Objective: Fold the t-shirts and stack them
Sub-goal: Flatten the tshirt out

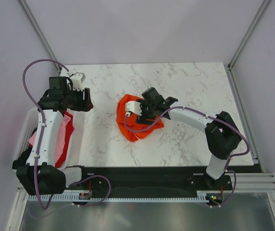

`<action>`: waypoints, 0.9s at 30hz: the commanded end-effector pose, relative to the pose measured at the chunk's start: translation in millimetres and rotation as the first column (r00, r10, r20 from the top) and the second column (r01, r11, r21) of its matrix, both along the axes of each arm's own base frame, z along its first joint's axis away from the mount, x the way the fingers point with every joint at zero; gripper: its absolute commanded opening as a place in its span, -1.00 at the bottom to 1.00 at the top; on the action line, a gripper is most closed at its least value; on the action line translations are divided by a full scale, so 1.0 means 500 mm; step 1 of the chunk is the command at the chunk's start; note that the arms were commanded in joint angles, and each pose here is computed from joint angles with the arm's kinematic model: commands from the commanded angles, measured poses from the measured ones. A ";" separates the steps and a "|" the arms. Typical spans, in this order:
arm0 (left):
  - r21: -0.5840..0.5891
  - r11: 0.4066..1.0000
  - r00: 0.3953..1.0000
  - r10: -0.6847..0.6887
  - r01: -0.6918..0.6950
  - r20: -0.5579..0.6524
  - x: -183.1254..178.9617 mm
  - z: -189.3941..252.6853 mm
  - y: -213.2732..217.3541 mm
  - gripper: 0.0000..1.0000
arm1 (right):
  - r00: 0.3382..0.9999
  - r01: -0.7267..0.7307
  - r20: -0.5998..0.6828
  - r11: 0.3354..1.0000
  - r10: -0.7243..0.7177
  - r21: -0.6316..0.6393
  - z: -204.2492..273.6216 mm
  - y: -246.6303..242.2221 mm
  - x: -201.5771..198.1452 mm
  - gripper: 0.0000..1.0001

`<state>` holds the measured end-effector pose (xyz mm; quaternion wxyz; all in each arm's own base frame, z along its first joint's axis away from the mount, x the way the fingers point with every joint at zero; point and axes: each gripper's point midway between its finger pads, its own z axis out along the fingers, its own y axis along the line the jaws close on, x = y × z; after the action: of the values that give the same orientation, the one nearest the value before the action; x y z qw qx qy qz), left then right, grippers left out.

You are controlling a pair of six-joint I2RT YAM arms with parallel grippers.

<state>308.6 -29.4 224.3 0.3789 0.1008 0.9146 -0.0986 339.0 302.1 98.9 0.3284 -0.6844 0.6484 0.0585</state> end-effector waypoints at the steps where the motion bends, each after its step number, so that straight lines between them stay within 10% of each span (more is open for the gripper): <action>1: -0.061 0.998 0.999 -0.002 0.004 0.040 0.020 0.029 -0.011 0.32 | 0.999 -0.036 -0.010 0.999 0.036 -0.023 -0.013 0.004 -0.009 0.57; 12: -0.091 0.996 1.000 -0.019 0.019 0.004 0.002 0.012 -0.023 0.30 | 0.999 0.031 -0.021 0.997 -0.033 -0.072 -0.055 0.007 0.024 0.40; 27: -0.162 0.964 0.964 -0.234 0.213 -0.125 -0.045 -0.080 -0.140 0.33 | 0.943 0.133 0.271 0.963 -0.195 0.233 0.266 0.013 0.079 -1.00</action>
<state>285.2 -78.5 187.7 0.3151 0.1493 0.9194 -0.1819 371.4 304.3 175.6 0.4287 -0.6276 0.6498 0.0020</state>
